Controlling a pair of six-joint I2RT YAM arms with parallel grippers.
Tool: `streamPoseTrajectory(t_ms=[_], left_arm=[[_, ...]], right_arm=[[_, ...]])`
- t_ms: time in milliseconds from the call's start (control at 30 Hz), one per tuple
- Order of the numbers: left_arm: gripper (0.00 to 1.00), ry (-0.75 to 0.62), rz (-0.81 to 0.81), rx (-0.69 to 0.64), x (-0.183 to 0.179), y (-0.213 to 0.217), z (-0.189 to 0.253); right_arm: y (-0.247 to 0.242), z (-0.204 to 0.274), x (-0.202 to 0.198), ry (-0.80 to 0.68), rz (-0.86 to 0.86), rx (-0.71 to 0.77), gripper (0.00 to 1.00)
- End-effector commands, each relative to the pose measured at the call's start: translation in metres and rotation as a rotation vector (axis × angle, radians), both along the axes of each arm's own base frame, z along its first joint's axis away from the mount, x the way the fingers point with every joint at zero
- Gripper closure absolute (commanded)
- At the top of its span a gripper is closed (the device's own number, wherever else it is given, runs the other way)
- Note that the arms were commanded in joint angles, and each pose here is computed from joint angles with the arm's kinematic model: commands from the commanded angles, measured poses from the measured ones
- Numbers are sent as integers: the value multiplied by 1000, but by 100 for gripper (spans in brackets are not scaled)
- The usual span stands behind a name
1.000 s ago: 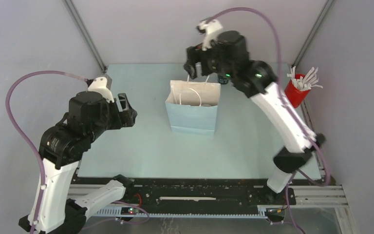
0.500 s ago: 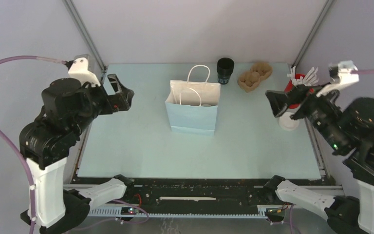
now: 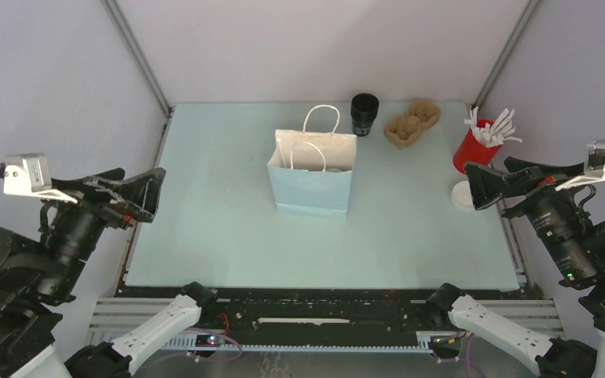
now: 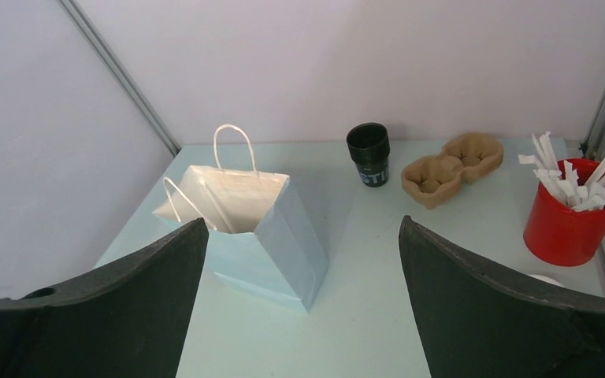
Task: Pack the takeout coffee
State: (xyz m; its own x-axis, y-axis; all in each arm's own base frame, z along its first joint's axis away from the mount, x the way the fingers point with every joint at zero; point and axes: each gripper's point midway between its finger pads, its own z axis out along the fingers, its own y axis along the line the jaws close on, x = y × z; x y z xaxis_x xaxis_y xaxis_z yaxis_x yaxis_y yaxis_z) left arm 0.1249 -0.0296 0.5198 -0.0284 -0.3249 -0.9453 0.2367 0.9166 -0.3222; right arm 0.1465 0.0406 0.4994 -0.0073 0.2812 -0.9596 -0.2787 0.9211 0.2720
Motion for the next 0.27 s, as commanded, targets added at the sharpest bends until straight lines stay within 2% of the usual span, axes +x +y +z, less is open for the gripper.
streamPoseTrajectory(t_ms=[0, 233], left_arm=[[0, -67, 5, -40, 0, 1, 6], [0, -80, 38, -40, 3, 6, 8]], right_arm=[[3, 5, 4, -9, -5, 34, 0], [-12, 10, -3, -21, -43, -11, 0]])
